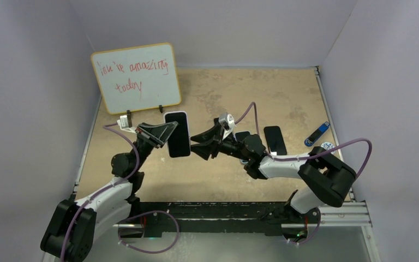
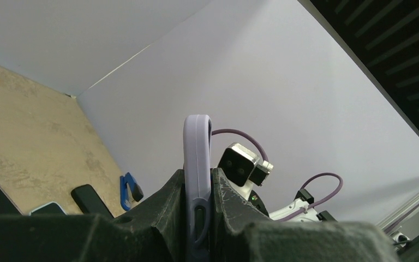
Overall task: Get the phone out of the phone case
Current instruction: Remove the phone case from the phone, then place the phone at the center of the board.
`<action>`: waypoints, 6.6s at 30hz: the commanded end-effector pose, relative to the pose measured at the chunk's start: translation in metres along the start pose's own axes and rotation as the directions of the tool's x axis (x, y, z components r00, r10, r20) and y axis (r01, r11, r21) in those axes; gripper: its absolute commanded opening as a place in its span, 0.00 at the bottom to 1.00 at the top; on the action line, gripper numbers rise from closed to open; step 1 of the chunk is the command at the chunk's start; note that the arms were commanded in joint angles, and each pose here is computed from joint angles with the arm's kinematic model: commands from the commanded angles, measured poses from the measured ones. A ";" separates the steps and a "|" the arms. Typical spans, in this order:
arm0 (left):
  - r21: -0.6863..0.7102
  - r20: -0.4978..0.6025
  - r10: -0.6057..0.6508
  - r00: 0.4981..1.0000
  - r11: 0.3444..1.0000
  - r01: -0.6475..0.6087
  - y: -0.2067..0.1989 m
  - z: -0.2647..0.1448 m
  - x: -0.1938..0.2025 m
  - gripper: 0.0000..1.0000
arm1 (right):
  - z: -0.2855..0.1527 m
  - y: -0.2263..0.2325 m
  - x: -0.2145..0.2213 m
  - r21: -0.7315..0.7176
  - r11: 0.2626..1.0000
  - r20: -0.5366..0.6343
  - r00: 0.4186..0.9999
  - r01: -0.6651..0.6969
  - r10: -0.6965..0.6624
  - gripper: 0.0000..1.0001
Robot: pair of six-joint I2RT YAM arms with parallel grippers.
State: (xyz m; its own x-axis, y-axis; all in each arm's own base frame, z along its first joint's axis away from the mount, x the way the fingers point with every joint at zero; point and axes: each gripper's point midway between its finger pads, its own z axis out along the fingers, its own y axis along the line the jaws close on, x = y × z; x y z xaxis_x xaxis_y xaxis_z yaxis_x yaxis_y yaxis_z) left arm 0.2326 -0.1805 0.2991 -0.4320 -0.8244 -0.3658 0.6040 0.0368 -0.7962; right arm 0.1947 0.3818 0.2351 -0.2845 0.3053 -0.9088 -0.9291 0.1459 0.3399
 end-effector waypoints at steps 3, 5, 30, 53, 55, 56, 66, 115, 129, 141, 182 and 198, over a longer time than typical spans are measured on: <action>0.118 -0.026 0.003 1.000 0.993 0.000 -0.028 -0.002 0.011 0.00 | 0.020 0.003 -0.036 -0.007 1.000 0.100 0.995 0.023 -0.022 0.48; 0.114 -0.031 0.000 1.000 0.994 0.004 -0.026 -0.002 0.014 0.00 | 0.021 0.005 -0.038 -0.020 0.999 0.103 0.994 0.025 -0.022 0.48; -0.269 -0.212 0.146 0.966 0.942 -0.201 0.107 -0.040 0.060 0.13 | -0.009 -0.026 0.009 0.114 0.991 0.041 0.997 -0.066 0.062 0.00; -0.607 -0.492 0.217 0.843 0.609 -0.511 0.186 -0.066 0.049 0.78 | -0.035 -0.100 0.087 0.426 0.870 -0.089 0.945 -0.249 0.314 0.00; -0.608 -0.540 0.233 0.808 0.556 -0.567 0.183 -0.070 0.047 0.79 | -0.035 -0.105 0.095 0.458 0.851 -0.111 0.933 -0.258 0.343 0.00; -0.609 -0.563 0.250 0.788 0.519 -0.600 0.181 -0.071 0.045 0.79 | -0.035 -0.107 0.097 0.466 0.846 -0.122 0.928 -0.260 0.353 0.00; -0.424 -0.812 0.315 0.492 0.261 -0.867 0.158 -0.076 0.070 0.79 | -0.030 -0.113 0.105 0.543 0.787 -0.181 0.874 -0.293 0.451 0.00; -0.126 -0.913 0.408 0.007 -0.264 -0.956 0.165 -0.060 0.094 0.17 | -0.010 -0.086 0.106 0.457 0.692 -0.185 0.701 -0.560 0.689 0.00; -0.111 -0.898 0.431 0.096 -0.010 -0.994 0.130 -0.057 0.137 0.00 | -0.026 -0.121 0.130 0.554 0.628 -0.137 0.685 -0.546 0.716 0.00; -0.226 -0.880 0.452 0.147 -0.125 -0.966 0.109 -0.066 0.085 0.00 | -0.046 -0.149 0.139 0.669 0.602 -0.117 0.738 -0.436 0.665 0.00; -0.251 -0.963 -0.009 0.269 -0.323 -0.912 0.226 -0.126 0.044 0.41 | -0.057 -0.148 0.133 0.655 0.616 -0.112 0.749 -0.438 0.653 0.00; -0.402 -0.914 0.049 0.402 -0.244 -0.883 0.229 -0.121 0.029 0.75 | -0.057 -0.158 0.125 0.685 0.640 -0.173 0.776 -0.347 0.606 0.00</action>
State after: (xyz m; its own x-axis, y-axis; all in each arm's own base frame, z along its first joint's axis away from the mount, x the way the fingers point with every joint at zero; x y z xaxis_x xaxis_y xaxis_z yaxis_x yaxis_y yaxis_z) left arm 0.2638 -0.1234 0.0335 -0.7948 0.2785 -0.5391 0.0120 0.8955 0.4448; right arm 0.2748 0.3387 0.0222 -0.8700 0.1723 -0.4619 -0.2592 0.6371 0.7259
